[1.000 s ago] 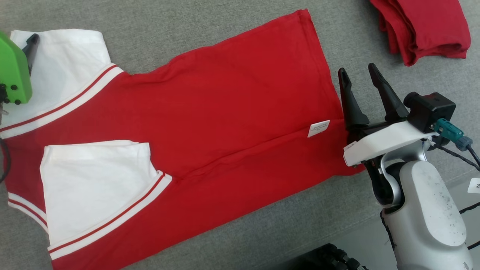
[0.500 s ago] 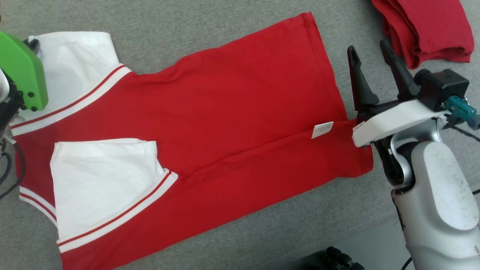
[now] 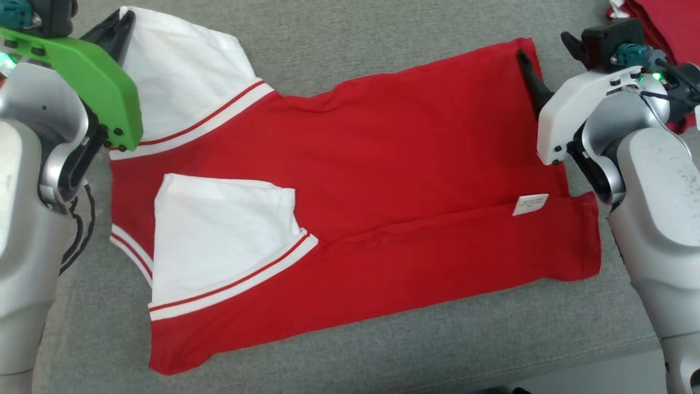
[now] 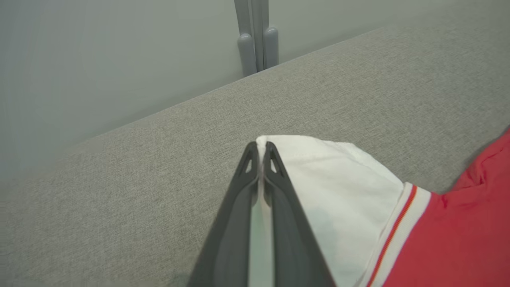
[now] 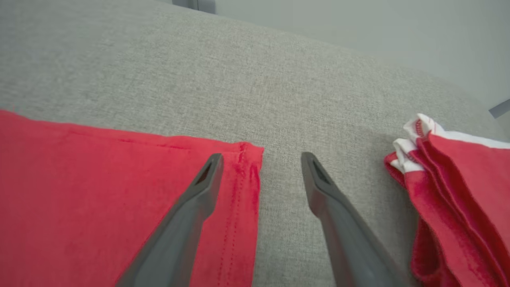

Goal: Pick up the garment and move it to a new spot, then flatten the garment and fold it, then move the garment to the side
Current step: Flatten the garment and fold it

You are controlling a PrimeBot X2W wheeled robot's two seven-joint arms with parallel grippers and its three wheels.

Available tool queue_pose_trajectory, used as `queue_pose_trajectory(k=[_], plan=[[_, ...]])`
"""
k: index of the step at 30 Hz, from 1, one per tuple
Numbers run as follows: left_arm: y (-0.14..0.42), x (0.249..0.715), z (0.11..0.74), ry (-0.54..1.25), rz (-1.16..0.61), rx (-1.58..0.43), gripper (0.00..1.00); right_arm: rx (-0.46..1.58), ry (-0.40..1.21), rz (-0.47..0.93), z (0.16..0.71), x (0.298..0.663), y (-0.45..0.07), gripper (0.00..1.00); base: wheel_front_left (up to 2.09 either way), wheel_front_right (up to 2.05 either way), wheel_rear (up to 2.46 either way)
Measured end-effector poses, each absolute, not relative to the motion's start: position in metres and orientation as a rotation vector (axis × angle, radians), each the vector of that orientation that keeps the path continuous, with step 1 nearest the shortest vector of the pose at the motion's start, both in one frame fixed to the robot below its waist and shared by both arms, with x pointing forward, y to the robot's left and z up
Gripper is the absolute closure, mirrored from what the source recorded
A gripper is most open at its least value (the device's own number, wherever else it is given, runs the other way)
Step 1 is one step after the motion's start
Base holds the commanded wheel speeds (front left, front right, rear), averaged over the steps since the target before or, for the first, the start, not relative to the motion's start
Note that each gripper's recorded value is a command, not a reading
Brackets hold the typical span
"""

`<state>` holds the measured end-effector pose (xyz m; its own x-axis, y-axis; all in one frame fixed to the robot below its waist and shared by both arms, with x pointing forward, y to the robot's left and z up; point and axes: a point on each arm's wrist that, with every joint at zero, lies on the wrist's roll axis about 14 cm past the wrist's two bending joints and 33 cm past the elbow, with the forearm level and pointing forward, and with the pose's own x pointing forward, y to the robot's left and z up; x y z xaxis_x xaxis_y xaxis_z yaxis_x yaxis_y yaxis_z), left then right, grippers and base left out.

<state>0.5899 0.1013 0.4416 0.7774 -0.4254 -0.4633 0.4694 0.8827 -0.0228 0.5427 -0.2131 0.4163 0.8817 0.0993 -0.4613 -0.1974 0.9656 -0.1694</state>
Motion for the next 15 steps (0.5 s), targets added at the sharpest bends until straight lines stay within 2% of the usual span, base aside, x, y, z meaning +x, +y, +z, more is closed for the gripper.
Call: queue_pose_trajectory(k=[2, 3, 5, 6, 9, 12, 13, 14, 15], plan=[[0.105, 0.586, 0.446, 0.462, -0.476, 0.094, 1.00, -0.232, 0.539, 0.175, 0.402, 0.543, -0.210, 0.00, 0.00, 0.00, 0.00], [0.107, 0.585, 0.447, 0.457, -0.473, 0.094, 1.00, -0.235, 0.563, 0.180, 0.397, 0.543, -0.209, 0.07, 0.00, 0.00, 0.00], [0.112, 0.582, 0.450, 0.445, -0.464, 0.094, 1.00, -0.240, 0.604, 0.193, 0.390, 0.544, -0.206, 0.29, 0.00, 0.00, 0.00], [0.113, 0.580, 0.452, 0.440, -0.459, 0.094, 1.00, -0.240, 0.610, 0.195, 0.389, 0.545, -0.206, 0.50, 0.00, 0.00, 0.00], [0.118, 0.577, 0.457, 0.422, -0.449, 0.094, 1.00, -0.223, 0.622, 0.197, 0.389, 0.549, -0.204, 0.65, 0.00, 0.00, 0.00], [0.120, 0.575, 0.462, 0.411, -0.445, 0.095, 1.00, -0.208, 0.638, 0.193, 0.388, 0.548, -0.204, 0.73, 0.00, 0.00, 0.00], [0.120, 0.574, 0.462, 0.410, -0.445, 0.094, 1.00, -0.209, 0.630, 0.191, 0.390, 0.550, -0.205, 0.80, 0.00, 0.00, 0.00], [0.121, 0.574, 0.464, 0.403, -0.444, 0.092, 1.00, -0.206, 0.610, 0.186, 0.394, 0.554, -0.206, 0.93, 0.00, 0.00, 0.00], [0.121, 0.573, 0.465, 0.398, -0.443, 0.091, 1.00, -0.206, 0.592, 0.183, 0.398, 0.557, -0.207, 1.00, 0.00, 0.00, 0.00]])
